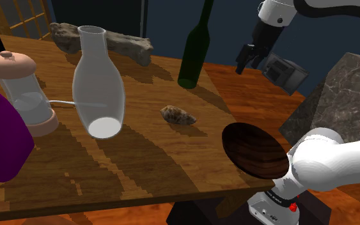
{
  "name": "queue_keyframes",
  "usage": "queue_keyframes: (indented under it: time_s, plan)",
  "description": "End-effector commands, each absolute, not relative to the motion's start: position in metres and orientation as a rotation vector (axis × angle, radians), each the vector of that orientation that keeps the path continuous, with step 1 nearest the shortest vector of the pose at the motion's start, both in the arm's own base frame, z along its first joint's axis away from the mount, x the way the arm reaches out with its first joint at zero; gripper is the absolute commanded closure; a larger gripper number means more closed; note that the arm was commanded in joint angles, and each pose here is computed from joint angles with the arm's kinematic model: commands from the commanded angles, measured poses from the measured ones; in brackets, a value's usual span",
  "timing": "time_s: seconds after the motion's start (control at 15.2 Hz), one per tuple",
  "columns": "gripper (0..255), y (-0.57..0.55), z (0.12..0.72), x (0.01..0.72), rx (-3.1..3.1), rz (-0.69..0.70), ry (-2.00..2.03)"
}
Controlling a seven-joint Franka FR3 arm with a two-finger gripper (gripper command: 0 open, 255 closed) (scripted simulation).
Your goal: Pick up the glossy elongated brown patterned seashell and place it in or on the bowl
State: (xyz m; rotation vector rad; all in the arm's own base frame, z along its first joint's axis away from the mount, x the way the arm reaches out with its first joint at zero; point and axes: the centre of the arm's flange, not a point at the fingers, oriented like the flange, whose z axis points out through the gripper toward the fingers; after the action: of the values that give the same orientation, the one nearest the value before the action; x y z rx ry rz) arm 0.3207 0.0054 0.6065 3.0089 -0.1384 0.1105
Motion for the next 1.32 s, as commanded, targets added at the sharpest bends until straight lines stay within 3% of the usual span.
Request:
queue_keyframes:
  time_s: [0.0,1.25]
  plan:
    - [0,0.005,0.606,0.321,3.009,0.111,-0.138]
    - [0,0.238,0.525,0.333,2.997,0.301,0.156]
